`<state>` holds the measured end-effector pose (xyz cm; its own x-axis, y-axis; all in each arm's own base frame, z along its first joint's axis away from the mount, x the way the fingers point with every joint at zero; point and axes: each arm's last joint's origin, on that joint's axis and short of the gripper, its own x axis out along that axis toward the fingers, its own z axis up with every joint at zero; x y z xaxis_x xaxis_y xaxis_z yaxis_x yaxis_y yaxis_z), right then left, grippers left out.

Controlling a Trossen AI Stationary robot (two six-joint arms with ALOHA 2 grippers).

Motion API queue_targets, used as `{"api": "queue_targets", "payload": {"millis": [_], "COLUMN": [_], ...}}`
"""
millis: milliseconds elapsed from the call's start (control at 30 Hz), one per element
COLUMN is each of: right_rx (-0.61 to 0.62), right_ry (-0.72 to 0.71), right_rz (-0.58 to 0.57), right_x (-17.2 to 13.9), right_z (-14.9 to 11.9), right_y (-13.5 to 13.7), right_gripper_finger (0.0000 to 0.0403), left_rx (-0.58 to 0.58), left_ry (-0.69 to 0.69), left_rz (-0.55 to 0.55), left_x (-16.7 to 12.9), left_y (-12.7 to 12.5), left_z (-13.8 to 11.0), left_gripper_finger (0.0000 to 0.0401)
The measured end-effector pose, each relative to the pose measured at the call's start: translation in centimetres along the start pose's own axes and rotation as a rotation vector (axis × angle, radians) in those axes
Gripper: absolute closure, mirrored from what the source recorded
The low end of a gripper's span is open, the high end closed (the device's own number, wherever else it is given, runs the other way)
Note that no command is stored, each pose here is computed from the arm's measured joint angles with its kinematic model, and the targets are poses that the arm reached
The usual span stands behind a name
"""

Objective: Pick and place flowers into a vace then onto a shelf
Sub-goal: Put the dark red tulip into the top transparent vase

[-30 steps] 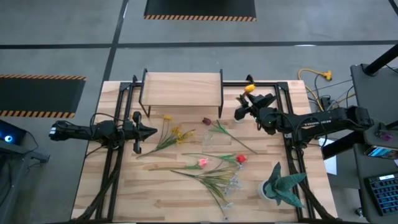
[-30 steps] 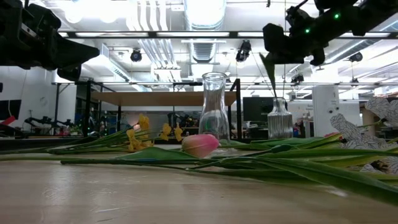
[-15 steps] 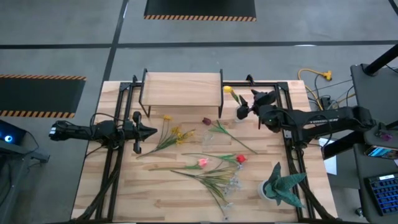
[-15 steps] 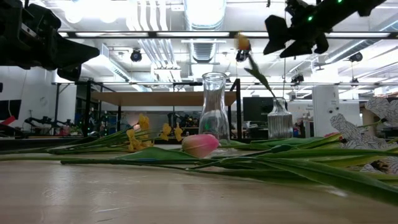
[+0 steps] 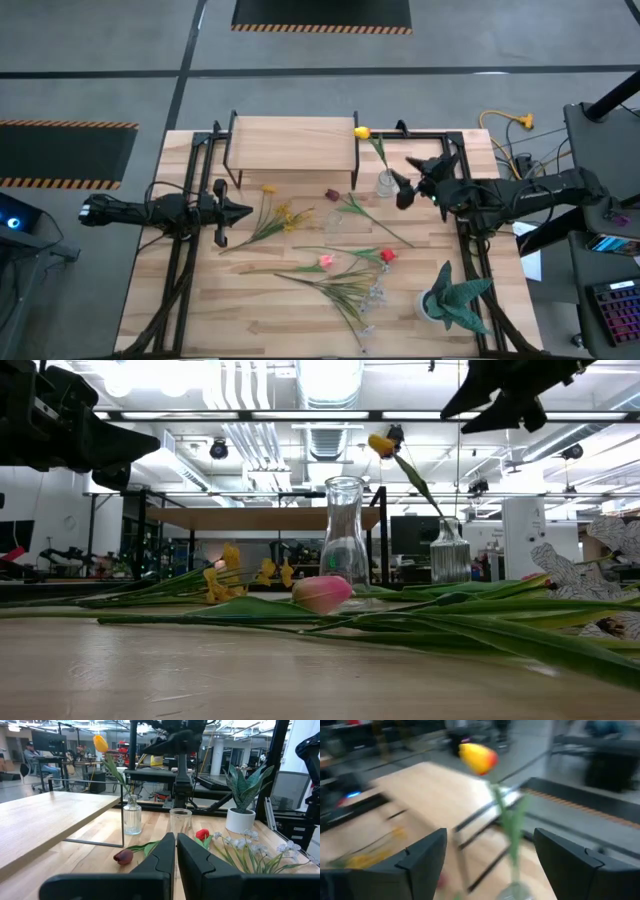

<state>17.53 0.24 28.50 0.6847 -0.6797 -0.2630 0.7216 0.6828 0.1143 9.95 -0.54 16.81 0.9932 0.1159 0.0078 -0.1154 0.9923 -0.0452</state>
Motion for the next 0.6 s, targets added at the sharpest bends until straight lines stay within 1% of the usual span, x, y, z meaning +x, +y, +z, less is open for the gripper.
{"api": "queue_targets", "payload": {"millis": [133,267,400,467,600], "right_rx": [-0.027,-0.061,-0.114,-0.146,-0.211], "right_ry": [0.068,0.127,0.230,0.271,0.331], "right_rz": [0.152,0.209,0.286,0.291,0.259], "right_x": [-0.5,-0.3,0.5,1.1,2.2], "right_z": [-0.7,-1.7,-3.1,-4.0,-5.7], "right_y": [1.2,2.3,3.6,4.1,5.0], "right_gripper_finger": [0.0123,0.0131,0.0136,0.0138,0.0140], "left_rx": [0.000,0.000,0.000,0.000,0.000], "left_ry": [0.000,0.000,0.000,0.000,0.000], "left_rz": [0.000,0.000,0.000,0.000,0.000], "left_x": [0.0,0.0,0.0,0.0,0.0], "left_y": [0.0,0.0,0.0,0.0,0.0], "left_z": [0.0,0.0,0.0,0.0,0.0], "left_gripper_finger": [0.0399,0.0399,0.0399,0.0399,0.0399]}}
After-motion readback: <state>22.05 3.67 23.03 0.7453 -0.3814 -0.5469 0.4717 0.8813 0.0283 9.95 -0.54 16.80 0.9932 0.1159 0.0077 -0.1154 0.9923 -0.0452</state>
